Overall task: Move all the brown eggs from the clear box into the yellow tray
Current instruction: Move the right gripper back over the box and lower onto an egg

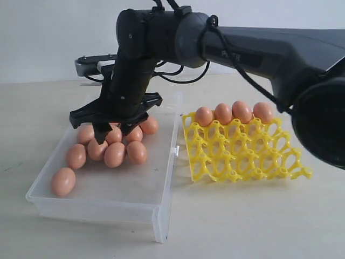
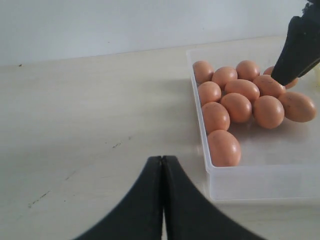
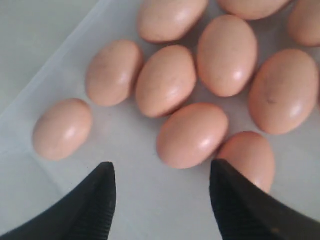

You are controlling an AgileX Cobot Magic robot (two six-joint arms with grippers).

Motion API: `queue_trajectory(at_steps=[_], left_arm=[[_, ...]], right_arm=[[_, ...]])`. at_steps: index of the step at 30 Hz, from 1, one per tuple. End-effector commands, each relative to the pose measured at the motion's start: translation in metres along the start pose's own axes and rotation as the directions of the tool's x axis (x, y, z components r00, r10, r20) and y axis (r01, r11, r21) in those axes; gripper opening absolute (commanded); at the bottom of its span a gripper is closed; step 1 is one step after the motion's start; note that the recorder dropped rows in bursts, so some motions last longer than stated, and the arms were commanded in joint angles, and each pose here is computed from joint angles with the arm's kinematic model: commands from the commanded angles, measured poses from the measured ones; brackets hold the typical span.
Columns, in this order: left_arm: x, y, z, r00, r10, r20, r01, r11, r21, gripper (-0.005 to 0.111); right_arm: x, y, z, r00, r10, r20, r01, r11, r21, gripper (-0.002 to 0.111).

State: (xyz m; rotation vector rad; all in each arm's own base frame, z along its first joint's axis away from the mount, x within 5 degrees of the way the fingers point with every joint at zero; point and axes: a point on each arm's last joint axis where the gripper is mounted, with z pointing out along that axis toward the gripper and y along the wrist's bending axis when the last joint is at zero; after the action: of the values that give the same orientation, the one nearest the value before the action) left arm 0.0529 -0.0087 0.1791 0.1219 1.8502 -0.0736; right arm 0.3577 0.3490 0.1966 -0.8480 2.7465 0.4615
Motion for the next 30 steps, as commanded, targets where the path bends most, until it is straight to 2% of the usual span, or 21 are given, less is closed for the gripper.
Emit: queue_trajectory(at_steps=[1,20,30], left_arm=[[-0.002,0.0,-0.001,1.0,0.0,0.019,0.0,1.0,-0.003,0.0],[-0.002,0.0,-0.001,1.0,0.0,0.019,0.0,1.0,-0.003,0.0],[-0.002,0.0,-0.001,1.0,0.0,0.019,0.0,1.0,-0.003,0.0]], right_arm=[[-0.008,-0.014,0.004,1.0,0.005,-0.03,-0.001,0.992,0.127,0.054],[-0.004,-0.026,0.032,0.994,0.052,-0.099,-0.035,0.986,0.165,0.054],[-0.005,-0.032,0.056,0.997,0.051,-0.064,-0.039,0.984,0.174,0.054]])
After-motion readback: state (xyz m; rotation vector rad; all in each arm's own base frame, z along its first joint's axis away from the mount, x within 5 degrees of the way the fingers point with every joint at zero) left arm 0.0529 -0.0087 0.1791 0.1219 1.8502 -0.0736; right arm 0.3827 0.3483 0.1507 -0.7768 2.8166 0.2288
